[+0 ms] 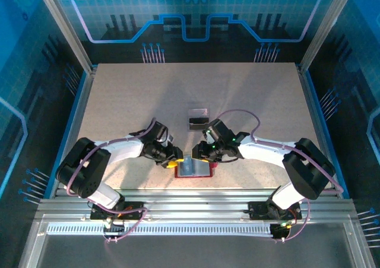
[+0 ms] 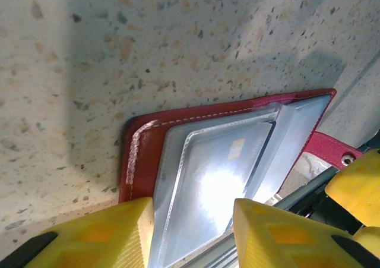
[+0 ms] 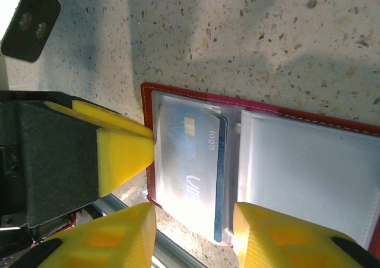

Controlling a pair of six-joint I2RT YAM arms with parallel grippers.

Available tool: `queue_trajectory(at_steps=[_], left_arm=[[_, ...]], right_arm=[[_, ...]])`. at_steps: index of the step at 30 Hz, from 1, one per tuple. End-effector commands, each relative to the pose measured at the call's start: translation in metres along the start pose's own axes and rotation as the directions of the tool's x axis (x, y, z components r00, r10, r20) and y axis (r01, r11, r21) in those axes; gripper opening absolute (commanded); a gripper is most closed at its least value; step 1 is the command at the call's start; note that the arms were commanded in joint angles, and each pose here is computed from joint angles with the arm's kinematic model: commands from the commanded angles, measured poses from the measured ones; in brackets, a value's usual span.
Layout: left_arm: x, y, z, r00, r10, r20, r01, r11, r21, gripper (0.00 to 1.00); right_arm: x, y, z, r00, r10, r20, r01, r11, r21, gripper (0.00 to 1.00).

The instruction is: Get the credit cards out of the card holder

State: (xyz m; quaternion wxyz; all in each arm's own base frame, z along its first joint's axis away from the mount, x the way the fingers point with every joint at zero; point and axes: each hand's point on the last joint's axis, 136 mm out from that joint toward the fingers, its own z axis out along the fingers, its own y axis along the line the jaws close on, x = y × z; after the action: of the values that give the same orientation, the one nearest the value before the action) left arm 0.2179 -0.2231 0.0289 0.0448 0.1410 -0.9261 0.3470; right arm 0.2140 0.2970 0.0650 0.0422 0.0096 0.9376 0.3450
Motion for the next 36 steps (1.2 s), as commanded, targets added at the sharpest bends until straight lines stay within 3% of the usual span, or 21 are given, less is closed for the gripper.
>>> queue_trajectory(at_steps=[1,5,19,36], left_arm=[[-0.002,-0.011,-0.009,1.000,0.026,0.007,-0.026,0.999,0.019,0.40],[-0.002,-0.019,-0.014,0.999,0.032,0.018,-0.033,0.998,0.045,0.40],[0.001,-0.020,0.002,0.999,-0.001,-0.043,0.005,0.995,0.104,0.18],[0.001,-0.001,0.006,0.999,0.011,-0.051,-0.010,1.000,0.012,0.10]], right_arm=[[0.007,0.001,0.008,1.000,0.011,-0.027,-0.012,1.000,-0.010,0.39],[0.009,0.000,0.012,0.999,0.028,-0.021,-0.029,0.999,-0.025,0.39],[0.013,-0.005,0.027,0.997,0.057,-0.055,-0.060,0.997,-0.053,0.35],[0.017,-0.002,0.042,0.993,0.061,-0.105,-0.070,0.994,-0.079,0.32]])
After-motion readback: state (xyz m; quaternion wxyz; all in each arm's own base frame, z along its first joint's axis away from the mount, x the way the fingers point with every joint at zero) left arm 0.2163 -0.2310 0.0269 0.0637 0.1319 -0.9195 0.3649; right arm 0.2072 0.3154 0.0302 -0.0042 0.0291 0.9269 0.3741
